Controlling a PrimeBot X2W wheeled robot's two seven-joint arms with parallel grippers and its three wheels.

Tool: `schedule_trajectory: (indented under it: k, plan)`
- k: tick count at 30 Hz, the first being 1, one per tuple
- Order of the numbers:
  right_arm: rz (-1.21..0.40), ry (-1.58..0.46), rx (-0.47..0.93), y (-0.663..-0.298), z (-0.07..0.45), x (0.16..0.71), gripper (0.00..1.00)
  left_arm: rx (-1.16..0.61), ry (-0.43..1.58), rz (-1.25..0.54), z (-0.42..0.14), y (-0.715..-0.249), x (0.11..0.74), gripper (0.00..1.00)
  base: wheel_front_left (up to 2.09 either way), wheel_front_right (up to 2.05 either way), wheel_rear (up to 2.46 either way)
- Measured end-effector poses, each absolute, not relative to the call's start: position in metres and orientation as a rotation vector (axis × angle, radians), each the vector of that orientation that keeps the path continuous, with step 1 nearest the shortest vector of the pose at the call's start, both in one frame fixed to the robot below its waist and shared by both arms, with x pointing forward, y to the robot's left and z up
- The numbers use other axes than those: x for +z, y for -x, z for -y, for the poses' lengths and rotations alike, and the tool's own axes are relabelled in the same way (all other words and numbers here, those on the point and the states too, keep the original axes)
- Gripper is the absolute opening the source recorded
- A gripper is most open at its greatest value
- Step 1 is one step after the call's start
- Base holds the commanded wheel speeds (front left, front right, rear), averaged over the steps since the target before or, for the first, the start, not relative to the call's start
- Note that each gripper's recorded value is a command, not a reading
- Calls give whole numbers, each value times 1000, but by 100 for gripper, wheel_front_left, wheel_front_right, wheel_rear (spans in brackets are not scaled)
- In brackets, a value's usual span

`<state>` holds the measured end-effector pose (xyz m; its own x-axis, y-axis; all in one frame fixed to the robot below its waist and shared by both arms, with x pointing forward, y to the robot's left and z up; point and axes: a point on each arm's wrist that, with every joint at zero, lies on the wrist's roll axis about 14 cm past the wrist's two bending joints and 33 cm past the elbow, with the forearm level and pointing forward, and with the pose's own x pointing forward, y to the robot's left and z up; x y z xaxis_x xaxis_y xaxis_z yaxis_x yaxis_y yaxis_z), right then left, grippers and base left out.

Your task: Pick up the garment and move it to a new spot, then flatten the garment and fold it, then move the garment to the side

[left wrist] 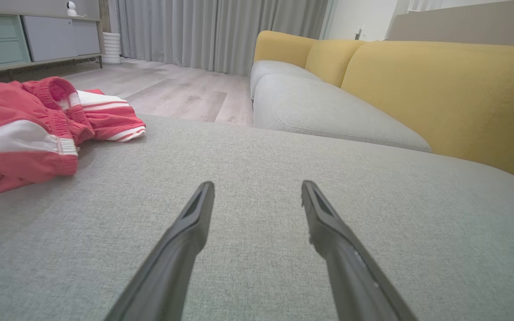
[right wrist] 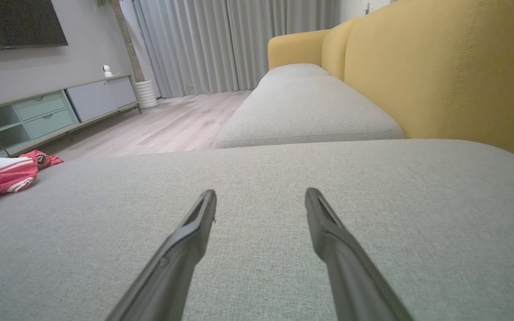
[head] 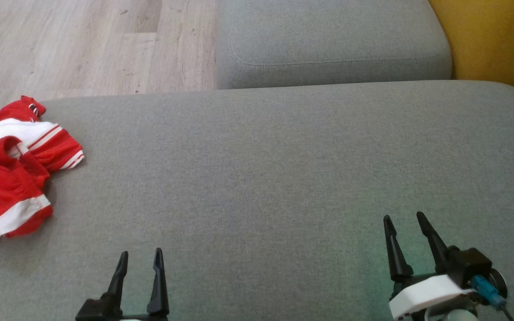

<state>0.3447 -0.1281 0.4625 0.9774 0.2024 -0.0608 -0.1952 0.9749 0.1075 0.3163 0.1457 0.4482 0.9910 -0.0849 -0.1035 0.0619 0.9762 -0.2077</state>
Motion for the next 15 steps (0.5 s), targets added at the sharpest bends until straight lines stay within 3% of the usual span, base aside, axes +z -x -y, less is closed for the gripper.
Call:
schedule_trajectory:
  k: [15]
  plan:
    - [-86, -96, 197, -342, 129, 458, 100, -72, 202, -124, -145, -316, 445, 100, 0, 0, 0]
